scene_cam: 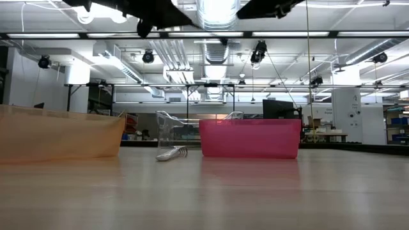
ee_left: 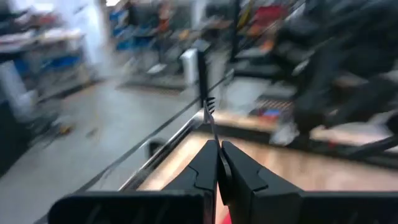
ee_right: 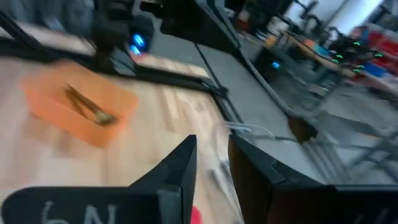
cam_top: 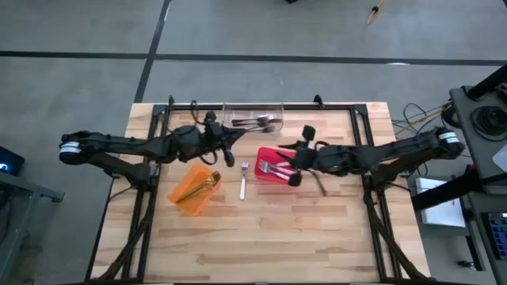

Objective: Sort silverware by color (type)
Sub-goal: Put the black fork into the transparent bin

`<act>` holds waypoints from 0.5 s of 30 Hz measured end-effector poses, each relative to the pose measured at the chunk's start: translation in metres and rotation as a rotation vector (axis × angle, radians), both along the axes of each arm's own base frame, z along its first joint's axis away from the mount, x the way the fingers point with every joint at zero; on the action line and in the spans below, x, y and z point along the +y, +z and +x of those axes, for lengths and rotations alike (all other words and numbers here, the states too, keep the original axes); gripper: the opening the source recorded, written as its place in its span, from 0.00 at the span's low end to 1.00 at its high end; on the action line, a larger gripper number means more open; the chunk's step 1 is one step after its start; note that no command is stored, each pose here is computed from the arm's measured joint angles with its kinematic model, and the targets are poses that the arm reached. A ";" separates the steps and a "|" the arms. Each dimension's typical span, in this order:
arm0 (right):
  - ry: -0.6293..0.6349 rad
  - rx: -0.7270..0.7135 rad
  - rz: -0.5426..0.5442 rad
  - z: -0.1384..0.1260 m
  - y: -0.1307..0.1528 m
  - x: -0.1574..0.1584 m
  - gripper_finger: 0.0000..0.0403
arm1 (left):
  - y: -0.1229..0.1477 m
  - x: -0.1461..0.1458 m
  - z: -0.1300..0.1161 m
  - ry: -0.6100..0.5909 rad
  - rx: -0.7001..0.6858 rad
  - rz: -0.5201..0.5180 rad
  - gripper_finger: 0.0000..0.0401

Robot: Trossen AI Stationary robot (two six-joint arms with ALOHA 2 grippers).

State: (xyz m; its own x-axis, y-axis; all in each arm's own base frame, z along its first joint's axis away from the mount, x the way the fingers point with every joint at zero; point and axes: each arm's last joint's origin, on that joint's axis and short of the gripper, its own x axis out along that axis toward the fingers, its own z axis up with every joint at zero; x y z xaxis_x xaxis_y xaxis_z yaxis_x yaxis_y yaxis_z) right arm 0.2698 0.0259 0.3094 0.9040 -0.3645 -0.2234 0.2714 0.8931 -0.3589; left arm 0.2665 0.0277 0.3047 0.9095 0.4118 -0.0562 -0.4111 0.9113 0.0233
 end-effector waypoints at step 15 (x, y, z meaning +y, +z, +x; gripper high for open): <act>0.068 -0.274 0.156 -0.041 -0.036 0.007 0.15 | -0.004 -0.015 -0.020 -0.424 -0.499 0.041 0.00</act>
State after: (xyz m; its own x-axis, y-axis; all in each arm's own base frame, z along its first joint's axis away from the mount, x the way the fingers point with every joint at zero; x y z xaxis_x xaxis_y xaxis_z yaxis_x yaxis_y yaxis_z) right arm 0.2287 0.0327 0.2737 0.9593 -0.2818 -0.0163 0.2770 0.9509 -0.1380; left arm 0.2468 0.0130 0.3008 0.9063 0.0045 0.4227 0.0132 0.9992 -0.0389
